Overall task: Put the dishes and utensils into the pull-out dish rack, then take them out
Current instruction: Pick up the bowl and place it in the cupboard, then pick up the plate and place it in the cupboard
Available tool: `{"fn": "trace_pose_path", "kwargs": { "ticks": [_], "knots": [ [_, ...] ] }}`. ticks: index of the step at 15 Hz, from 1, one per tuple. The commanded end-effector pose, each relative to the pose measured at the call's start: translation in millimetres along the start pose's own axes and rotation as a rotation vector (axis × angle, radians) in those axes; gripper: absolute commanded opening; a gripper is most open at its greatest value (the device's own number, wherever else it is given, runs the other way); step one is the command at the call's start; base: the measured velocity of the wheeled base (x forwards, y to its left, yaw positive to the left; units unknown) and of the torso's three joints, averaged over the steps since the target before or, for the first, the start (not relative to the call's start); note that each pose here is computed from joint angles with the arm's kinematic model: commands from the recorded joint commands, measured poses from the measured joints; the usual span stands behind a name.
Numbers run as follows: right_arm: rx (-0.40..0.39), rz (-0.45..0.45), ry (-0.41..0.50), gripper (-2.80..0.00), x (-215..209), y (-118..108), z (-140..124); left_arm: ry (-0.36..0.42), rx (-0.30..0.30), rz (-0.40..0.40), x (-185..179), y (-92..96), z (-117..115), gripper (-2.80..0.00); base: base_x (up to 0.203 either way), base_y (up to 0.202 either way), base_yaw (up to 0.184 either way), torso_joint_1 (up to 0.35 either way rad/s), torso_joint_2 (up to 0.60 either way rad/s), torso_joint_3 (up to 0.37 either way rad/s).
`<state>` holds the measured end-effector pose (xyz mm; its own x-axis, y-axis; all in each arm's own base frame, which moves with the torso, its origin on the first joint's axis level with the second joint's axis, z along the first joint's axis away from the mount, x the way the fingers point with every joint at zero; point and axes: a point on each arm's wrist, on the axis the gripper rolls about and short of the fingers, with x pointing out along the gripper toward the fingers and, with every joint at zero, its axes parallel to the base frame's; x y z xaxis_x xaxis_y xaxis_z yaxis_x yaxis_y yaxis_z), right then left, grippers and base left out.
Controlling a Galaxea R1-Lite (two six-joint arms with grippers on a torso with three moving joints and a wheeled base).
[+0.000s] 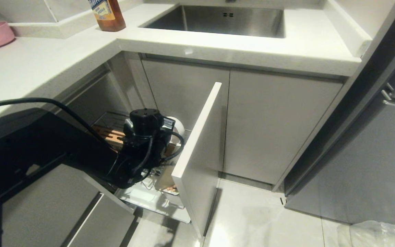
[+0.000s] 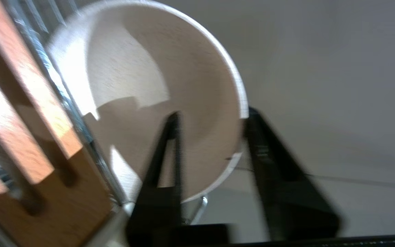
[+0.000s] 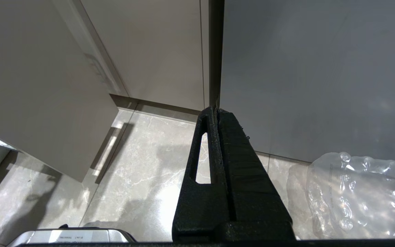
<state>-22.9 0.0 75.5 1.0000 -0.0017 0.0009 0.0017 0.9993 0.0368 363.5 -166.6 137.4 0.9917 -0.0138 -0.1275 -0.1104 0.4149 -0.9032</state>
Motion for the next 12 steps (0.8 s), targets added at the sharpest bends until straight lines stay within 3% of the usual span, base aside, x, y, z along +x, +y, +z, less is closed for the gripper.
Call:
{"fn": "trace_pose_path", "kwargs": {
  "ticks": [1,8,12],
  "knots": [
    [0.0,0.0,0.001,-2.8,0,0,0,-0.012,-0.017,-0.021,-3,-6.0,3,0.0,0.0,0.0,0.0,0.0,0.0,0.0],
    [0.0,0.0,0.001,-2.8,0,0,0,-0.025,-0.03,-0.048,-33,-35.6,27,0.0,0.0,0.0,0.0,0.0,0.0,0.0],
    [0.0,0.0,0.001,-2.8,0,0,0,-0.026,-0.031,-0.056,-70,-59.8,55,0.0,0.0,0.0,0.0,0.0,0.0,0.0]
  ]
}}
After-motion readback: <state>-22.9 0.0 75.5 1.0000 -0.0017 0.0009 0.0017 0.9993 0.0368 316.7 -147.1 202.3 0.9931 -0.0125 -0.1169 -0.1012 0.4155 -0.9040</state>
